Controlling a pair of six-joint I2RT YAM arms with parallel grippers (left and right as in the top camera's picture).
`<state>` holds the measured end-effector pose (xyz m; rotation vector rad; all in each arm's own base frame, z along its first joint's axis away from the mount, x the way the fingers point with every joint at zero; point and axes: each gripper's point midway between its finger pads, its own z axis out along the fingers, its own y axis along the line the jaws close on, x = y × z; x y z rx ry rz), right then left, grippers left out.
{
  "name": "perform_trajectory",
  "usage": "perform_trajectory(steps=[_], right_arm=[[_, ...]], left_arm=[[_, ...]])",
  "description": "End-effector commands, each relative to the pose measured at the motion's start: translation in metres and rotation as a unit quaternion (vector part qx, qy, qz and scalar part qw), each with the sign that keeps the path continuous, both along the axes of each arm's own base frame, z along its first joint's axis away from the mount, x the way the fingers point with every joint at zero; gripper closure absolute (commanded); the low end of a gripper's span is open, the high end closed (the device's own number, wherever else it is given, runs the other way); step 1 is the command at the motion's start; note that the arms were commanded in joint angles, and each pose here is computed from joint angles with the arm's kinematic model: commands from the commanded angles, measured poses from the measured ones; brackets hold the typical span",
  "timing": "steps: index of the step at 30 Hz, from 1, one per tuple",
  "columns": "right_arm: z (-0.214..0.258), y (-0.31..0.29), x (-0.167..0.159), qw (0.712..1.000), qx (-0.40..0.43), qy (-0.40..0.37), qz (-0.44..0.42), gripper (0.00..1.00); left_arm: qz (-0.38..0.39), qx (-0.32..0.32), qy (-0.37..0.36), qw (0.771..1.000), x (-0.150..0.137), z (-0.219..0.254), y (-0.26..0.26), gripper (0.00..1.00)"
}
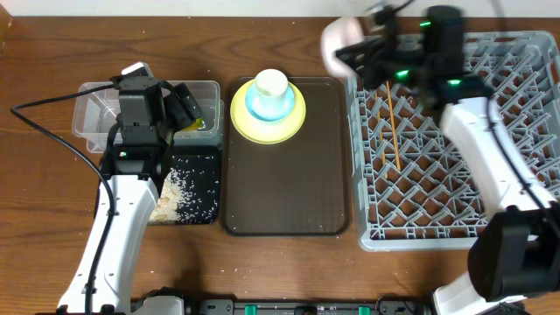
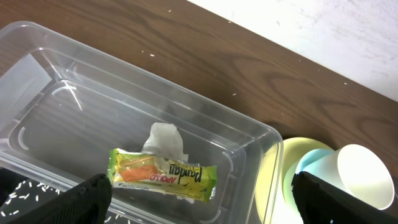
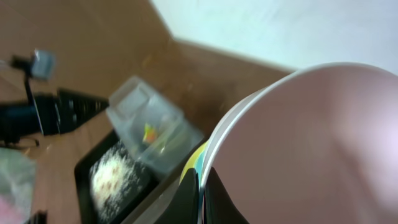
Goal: Sort waste into correct bins and load items into the dishwasher rack
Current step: 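Carry the white bowl with the right gripper to the rack's back edge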
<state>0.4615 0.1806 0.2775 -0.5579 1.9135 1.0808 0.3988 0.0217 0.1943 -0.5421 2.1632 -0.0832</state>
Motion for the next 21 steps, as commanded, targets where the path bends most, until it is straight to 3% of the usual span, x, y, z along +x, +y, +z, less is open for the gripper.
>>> perform_trajectory(steps=[1, 10, 21], right_arm=[[0.020, -0.029, 0.000, 0.999, 0.044, 0.001, 0.015, 0.99], [0.001, -0.076, 0.014, 0.996, 0.085, 0.025, 0.015, 0.99], [-0.075, -0.093, 0.050, 0.985, 0.142, 0.093, 0.029, 0.99]], left_arm=[[0.003, 0.008, -0.010, 1.000, 0.002, 0.010, 0.003, 0.05], [0.003, 0.008, -0.010, 1.000, 0.002, 0.010, 0.003, 0.04], [0.003, 0.008, -0.010, 1.000, 0.002, 0.010, 0.003, 0.05]])
